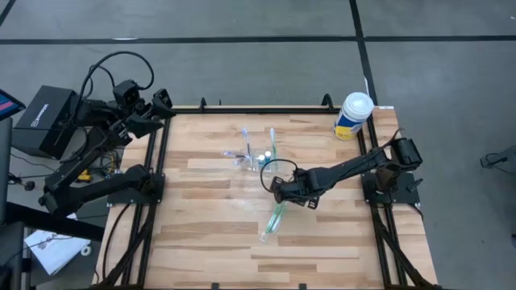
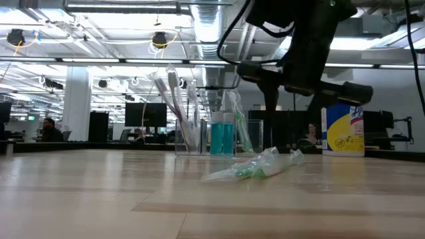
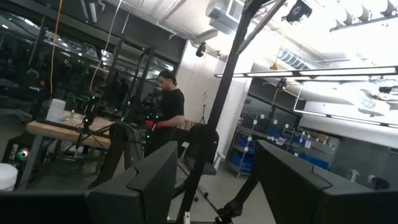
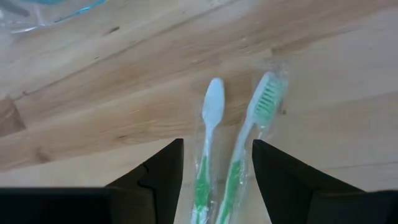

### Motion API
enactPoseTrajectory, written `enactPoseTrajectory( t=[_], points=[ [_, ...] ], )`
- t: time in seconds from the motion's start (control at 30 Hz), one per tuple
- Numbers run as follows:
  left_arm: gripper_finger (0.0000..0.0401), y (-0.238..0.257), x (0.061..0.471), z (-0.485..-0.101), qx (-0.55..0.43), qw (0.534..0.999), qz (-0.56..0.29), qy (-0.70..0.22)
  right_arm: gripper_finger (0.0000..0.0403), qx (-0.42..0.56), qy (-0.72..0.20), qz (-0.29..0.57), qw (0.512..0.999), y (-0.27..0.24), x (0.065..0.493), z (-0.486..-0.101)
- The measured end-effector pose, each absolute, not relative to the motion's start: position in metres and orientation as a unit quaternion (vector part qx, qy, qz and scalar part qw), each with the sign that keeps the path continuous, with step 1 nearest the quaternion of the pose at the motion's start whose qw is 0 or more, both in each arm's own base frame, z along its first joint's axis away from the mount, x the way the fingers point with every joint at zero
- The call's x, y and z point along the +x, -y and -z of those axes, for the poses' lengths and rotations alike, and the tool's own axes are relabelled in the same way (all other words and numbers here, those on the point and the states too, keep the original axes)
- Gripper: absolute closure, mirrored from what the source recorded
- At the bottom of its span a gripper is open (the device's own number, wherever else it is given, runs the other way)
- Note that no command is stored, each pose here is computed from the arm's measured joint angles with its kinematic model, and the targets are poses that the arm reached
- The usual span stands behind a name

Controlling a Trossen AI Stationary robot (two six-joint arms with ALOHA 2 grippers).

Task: Pick & Place toothbrushing station
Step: Put the left green toothbrush into the transparent organizer

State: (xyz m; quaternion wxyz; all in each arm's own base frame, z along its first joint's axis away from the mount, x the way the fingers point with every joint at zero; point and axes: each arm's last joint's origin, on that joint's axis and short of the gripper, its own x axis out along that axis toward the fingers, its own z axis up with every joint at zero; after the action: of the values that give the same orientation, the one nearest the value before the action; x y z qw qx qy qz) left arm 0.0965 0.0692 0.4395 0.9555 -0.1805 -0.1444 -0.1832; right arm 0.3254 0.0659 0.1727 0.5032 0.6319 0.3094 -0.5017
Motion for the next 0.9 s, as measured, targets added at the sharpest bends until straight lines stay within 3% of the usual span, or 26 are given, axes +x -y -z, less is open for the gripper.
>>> enactPoseTrajectory(
  t=[0.63,0.9],
  points=[
    [0.0193,-0.083,0.109,-0.433,-0.211,0.952,0.193,0.112,0.0218,0.636,-0.299,0.473,0.532,-0.021,0.339,-0.172],
    [0.0193,-0.082,0.109,-0.433,-0.211,0.952,0.193,0.112,0.0220,0.628,-0.338,0.470,0.520,-0.033,0.336,-0.165]
  ],
)
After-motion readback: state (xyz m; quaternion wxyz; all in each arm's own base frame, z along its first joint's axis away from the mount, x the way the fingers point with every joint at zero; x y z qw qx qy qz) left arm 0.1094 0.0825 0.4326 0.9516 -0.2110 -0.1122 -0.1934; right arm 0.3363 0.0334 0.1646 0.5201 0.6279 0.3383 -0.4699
